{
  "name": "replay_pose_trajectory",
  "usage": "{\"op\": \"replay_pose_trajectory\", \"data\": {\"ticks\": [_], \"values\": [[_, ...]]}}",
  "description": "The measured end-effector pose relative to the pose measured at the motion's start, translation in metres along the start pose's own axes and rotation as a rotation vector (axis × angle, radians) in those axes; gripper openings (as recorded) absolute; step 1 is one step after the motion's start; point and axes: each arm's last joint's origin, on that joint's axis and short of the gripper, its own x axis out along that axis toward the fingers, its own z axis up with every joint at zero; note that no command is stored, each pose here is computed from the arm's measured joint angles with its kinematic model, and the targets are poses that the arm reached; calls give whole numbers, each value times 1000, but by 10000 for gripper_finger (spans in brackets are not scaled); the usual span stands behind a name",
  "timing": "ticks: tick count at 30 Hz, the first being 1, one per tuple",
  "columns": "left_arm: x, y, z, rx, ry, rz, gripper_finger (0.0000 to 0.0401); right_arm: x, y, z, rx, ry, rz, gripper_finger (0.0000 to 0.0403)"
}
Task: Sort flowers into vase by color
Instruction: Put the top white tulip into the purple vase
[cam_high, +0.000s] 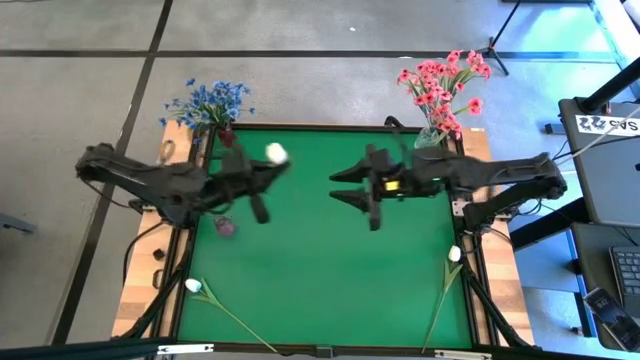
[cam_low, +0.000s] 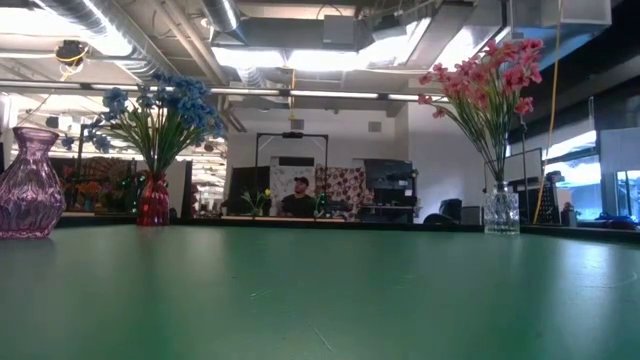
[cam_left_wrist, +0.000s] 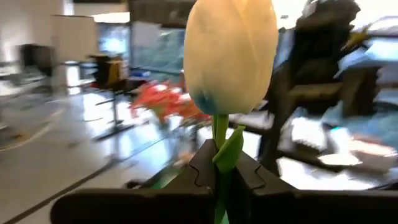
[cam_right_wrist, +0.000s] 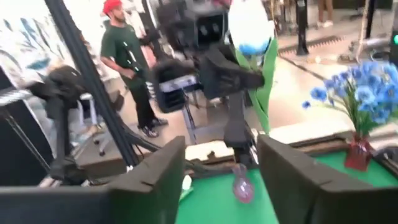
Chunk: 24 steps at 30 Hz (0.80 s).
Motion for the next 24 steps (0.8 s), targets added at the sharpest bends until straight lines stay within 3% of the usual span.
{"op": "replay_pose_trajectory", "data": {"ticks": [6,12,24], "values": [[-64,19,-1,58,135,115,5,-19,21,1,-34,-17,-70,236],[-100,35,-2,85,188,6,5,-23,33,-4,-34,-17,-133,241],[-135,85,4,46,248,-233,6,-24,30,-14,138,58,-191,241]]}}
